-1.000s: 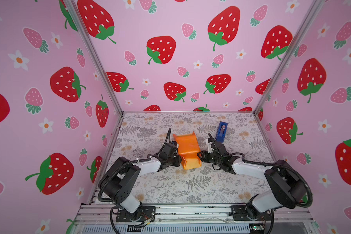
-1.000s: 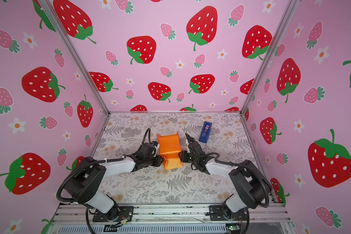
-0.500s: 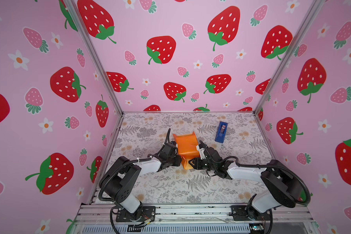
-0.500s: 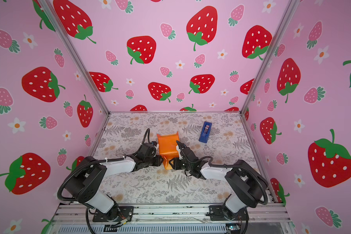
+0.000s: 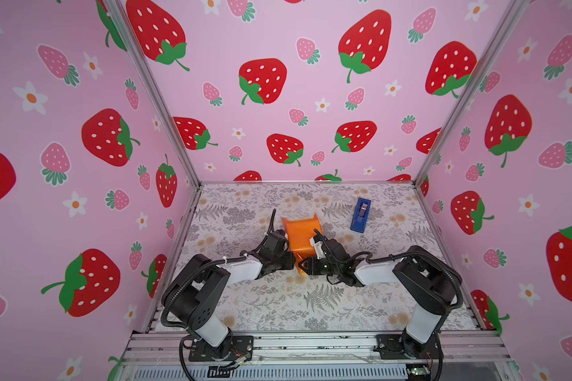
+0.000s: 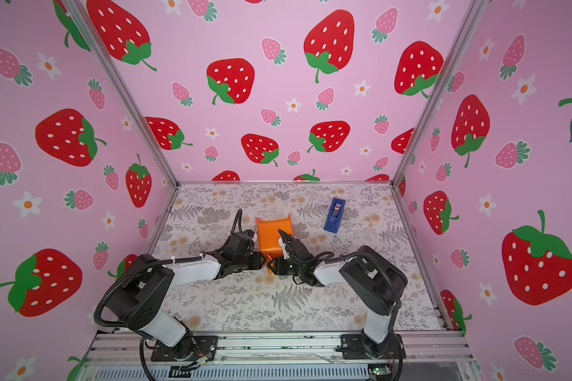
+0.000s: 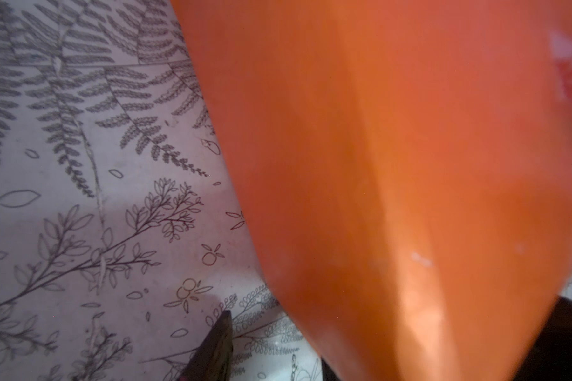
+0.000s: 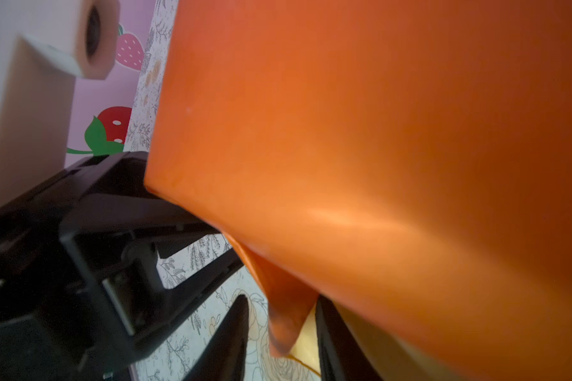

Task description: Wrap the gift box in paper

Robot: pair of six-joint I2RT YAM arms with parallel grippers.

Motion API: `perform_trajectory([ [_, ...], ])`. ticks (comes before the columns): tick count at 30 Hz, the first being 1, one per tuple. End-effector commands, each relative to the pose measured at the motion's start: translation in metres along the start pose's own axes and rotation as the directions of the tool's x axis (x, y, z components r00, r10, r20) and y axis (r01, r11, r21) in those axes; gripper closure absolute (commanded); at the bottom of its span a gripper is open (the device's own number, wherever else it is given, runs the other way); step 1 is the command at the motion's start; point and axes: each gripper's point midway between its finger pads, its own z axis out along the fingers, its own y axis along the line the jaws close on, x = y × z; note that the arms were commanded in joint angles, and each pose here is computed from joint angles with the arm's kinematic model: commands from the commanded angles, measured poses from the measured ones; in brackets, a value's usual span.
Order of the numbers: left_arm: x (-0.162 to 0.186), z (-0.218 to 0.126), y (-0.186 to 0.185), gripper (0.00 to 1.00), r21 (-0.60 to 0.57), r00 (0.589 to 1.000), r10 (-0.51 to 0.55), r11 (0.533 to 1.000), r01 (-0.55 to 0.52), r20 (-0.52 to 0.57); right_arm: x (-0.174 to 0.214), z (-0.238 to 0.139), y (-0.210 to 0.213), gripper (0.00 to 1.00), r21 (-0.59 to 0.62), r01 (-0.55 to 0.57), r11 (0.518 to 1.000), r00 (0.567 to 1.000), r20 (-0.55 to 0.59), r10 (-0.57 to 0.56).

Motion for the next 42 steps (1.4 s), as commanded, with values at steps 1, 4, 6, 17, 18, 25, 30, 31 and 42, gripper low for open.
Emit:
perform_trajectory([
  [1,-0.009,0.003,-0.001,0.55,0.003,0.999,-0.029,1.0,0.029,0.022,-0.003,0.002,0.002,0.69,0.014,-0.01,1.0,1.0,0.007,0.01],
  [4,-0.009,0.003,0.001,0.55,0.001,0.999,-0.035,0.999,0.035,0.02,-0.005,0.0,-0.003,0.77,0.046,-0.012,0.999,1.0,0.009,0.012],
  [6,-0.008,0.004,0.001,0.56,0.001,0.999,-0.035,0.999,0.035,0.017,-0.007,-0.001,-0.007,0.81,0.062,-0.015,0.998,1.0,0.011,0.015],
  [17,-0.005,0.005,0.002,0.55,-0.003,1.0,-0.029,1.0,0.029,-0.004,-0.021,-0.005,-0.028,0.9,0.169,0.04,0.985,0.999,-0.018,-0.038],
  [18,-0.005,0.004,0.002,0.56,-0.004,1.0,-0.027,1.0,0.027,-0.004,-0.023,-0.005,-0.03,0.9,0.177,0.045,0.983,0.999,-0.02,-0.042],
  [25,-0.007,-0.001,0.002,0.55,-0.02,1.0,0.016,1.0,-0.016,-0.008,-0.032,-0.008,-0.037,0.82,0.219,0.068,0.973,0.998,-0.029,-0.063],
  [30,-0.012,-0.003,-0.003,0.53,-0.007,1.0,0.028,1.0,-0.028,0.0,-0.035,-0.008,-0.039,0.75,0.224,0.059,0.973,0.998,-0.027,-0.054],
  [31,-0.014,-0.003,-0.004,0.52,-0.002,1.0,0.027,1.0,-0.027,0.003,-0.035,-0.009,-0.039,0.74,0.226,0.059,0.972,0.998,-0.025,-0.054],
  [42,-0.032,-0.002,-0.014,0.49,0.05,0.993,-0.091,0.995,0.088,0.079,-0.039,-0.018,-0.03,0.71,0.206,0.044,0.978,0.999,-0.006,-0.043],
])
